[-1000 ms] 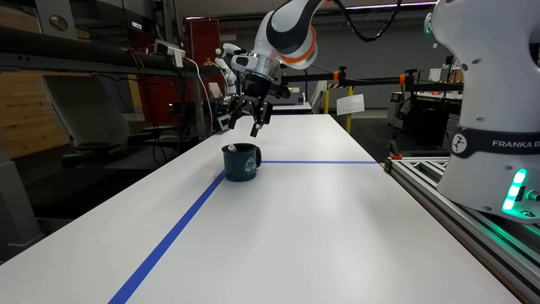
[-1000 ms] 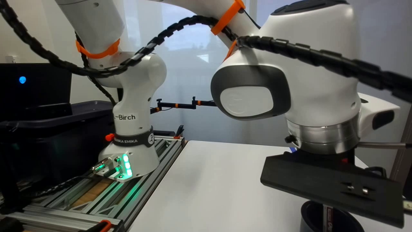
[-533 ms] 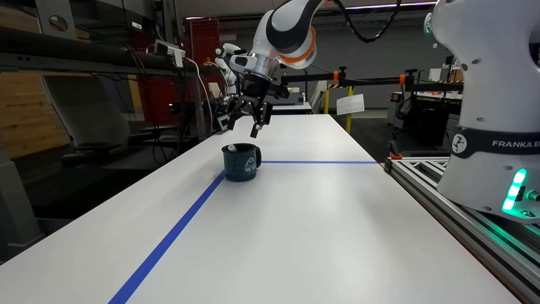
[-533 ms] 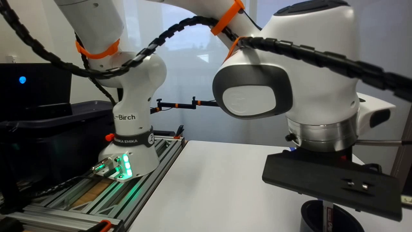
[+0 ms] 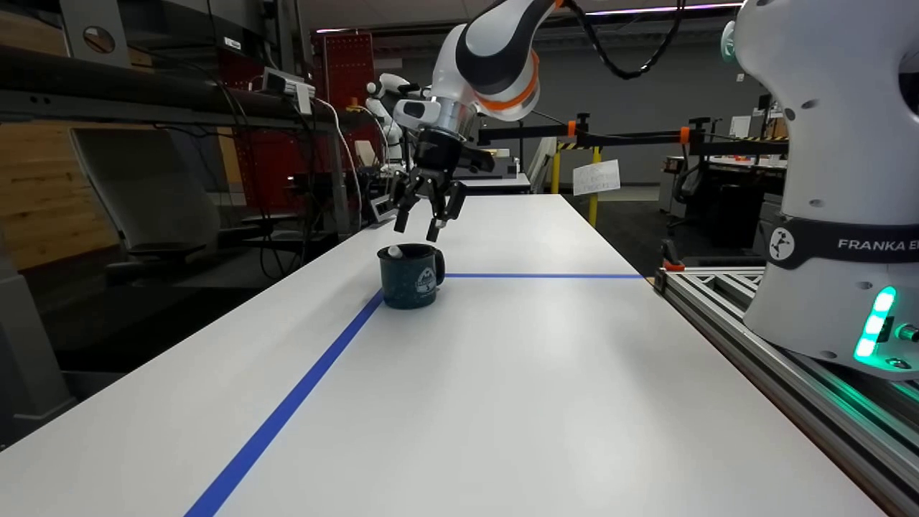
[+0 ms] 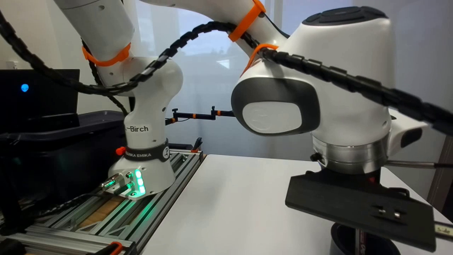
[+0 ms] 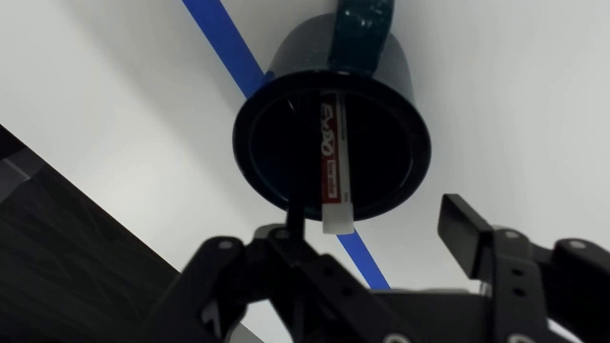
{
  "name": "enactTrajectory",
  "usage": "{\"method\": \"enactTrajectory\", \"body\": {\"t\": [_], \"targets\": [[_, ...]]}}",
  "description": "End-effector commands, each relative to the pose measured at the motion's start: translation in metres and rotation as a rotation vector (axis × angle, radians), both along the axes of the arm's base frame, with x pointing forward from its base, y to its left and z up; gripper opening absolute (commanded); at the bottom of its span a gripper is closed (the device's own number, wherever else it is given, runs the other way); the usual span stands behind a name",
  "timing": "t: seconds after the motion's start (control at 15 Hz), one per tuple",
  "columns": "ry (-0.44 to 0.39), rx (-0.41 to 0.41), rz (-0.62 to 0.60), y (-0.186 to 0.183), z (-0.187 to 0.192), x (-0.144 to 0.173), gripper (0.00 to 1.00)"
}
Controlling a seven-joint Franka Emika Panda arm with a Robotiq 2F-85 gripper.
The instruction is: Pick up the marker from the cup and put it on the table
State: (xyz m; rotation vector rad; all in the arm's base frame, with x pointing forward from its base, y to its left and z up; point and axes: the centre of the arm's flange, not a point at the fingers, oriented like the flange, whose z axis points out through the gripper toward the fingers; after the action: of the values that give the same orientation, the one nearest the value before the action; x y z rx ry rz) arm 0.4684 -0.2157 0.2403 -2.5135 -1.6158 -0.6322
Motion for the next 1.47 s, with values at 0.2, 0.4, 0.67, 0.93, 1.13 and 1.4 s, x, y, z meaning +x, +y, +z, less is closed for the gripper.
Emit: {"method": "enactTrajectory", "body": {"t": [0.2, 0.4, 0.67, 0.93, 1.13, 1.4], "targets": [[-0.036, 0.029, 0.047, -0.015, -0.007, 0.004, 0.35], [-0.051, 0.048, 0.072, -0.02, -0.011, 0.01, 0.44], [-0.063, 0.079, 0.114, -0.027, -0.018, 0.019, 0.48], [-0.058, 0.12, 0.151, -0.035, -0.026, 0.029, 0.38], [-0.042, 0.149, 0.175, -0.038, -0.032, 0.036, 0.37], [-0.023, 0.181, 0.195, -0.04, -0.037, 0.045, 0.44]]}}
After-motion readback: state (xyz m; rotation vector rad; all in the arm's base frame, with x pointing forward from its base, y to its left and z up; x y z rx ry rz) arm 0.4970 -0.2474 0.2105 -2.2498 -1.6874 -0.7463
